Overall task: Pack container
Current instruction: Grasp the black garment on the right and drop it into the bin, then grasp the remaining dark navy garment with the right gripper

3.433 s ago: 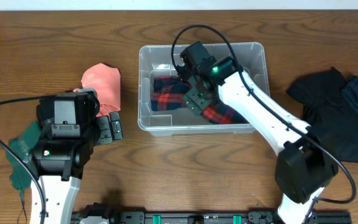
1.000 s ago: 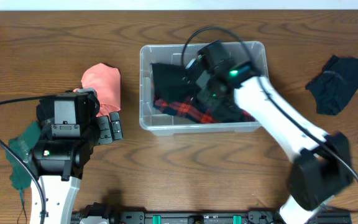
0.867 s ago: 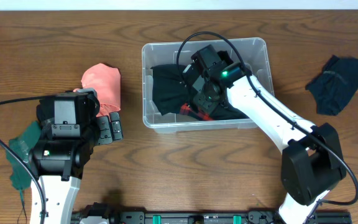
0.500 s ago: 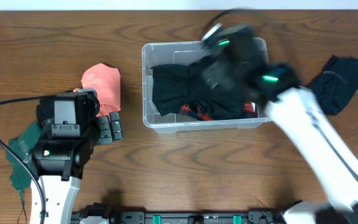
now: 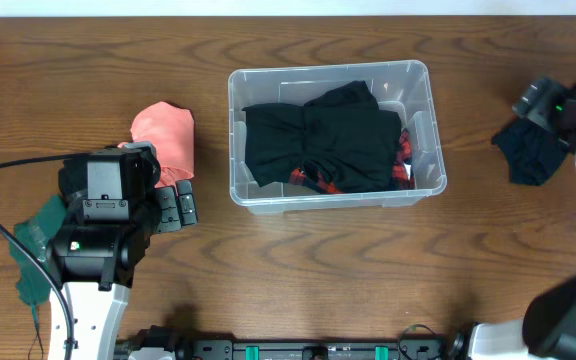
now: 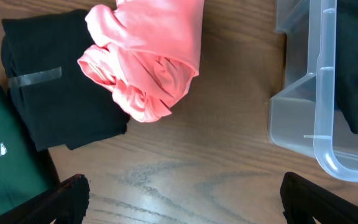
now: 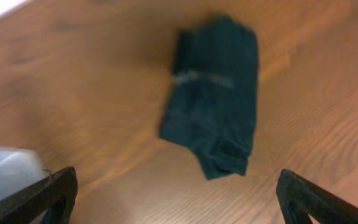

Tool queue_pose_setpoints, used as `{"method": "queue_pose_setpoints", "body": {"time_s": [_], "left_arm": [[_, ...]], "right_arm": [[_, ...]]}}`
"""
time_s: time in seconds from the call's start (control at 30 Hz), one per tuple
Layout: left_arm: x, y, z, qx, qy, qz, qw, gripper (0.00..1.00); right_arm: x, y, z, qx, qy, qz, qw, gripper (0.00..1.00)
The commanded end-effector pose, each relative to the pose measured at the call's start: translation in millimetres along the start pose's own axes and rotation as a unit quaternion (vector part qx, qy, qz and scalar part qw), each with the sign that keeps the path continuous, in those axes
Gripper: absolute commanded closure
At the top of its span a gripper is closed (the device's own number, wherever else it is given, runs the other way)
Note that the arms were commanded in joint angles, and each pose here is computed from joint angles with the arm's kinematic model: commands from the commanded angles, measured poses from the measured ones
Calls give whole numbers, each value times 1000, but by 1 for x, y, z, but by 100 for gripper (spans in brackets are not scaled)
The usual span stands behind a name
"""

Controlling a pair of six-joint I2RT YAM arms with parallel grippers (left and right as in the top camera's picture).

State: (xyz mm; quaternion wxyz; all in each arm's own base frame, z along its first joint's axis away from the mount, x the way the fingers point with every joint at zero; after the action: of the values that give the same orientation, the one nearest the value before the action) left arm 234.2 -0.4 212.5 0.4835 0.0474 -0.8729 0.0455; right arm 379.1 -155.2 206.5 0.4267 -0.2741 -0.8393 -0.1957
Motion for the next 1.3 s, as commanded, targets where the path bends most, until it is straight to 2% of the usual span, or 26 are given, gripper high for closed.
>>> {"method": "queue_pose_setpoints", "body": {"time_s": [0.0, 0.17, 0.37, 0.5, 0.53, 0.6, 0.67, 0.7, 0.73, 0.77, 0.9, 1.07, 1.17, 1.27], "left_arm": [[5, -1, -6, 0, -9, 2, 1000, 2], [5, -1, -6, 0, -9, 2, 1000, 2], [5, -1, -6, 0, -9, 2, 1000, 2], [5, -1, -6, 0, -9, 2, 1000, 2], [5, -1, -6, 0, -9, 2, 1000, 2], [5, -1, -6, 0, -9, 2, 1000, 2], [5, -1, -6, 0, -9, 2, 1000, 2], [5, -1, -6, 0, -9, 2, 1000, 2], [5, -1, -6, 0, -9, 2, 1000, 2], [5, -1, -6, 0, -9, 2, 1000, 2], [5, -1, -6, 0, -9, 2, 1000, 2], [5, -1, -6, 0, -9, 2, 1000, 2], [5, -1, -6, 0, -9, 2, 1000, 2], [5, -1, -6, 0, -9, 2, 1000, 2]], "right_arm": [[-34, -20, 6, -51, 33, -34, 998, 1], [-88, -40, 5, -73, 43, -92, 992, 1], [-144, -62, 24, -99, 80, -89, 988, 1], [-170, -58, 37, -101, 97, -105, 985, 9], [-174, -57, 39, -102, 98, -112, 984, 14], [-180, -52, 40, -103, 98, -129, 981, 32], [-183, -49, 40, -102, 97, -143, 980, 76], [-183, -48, 39, -102, 96, -145, 979, 89], [-182, -48, 39, -102, 95, -146, 979, 99], [-180, -46, 38, -101, 95, -154, 978, 99], [-149, -24, 20, -61, 70, -221, 971, 99], [-54, 19, -27, 62, -43, -262, 962, 99], [17, 56, -39, 165, -124, -284, 936, 99], [87, 100, -26, 276, -184, -316, 889, 99]]}}
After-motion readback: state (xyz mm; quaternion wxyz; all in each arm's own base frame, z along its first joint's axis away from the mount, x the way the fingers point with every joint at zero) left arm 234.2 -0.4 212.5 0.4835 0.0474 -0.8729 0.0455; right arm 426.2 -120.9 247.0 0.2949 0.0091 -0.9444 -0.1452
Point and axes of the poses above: each gripper's point midway between its finger pads, its own x axis back along the fingers, its own y axis along the line the jaws close on, z = x × y, the point moved 3 cm from there along x, back along the fingers, and after that the axes turned 1 degree about -x, right-handed, at the moved point
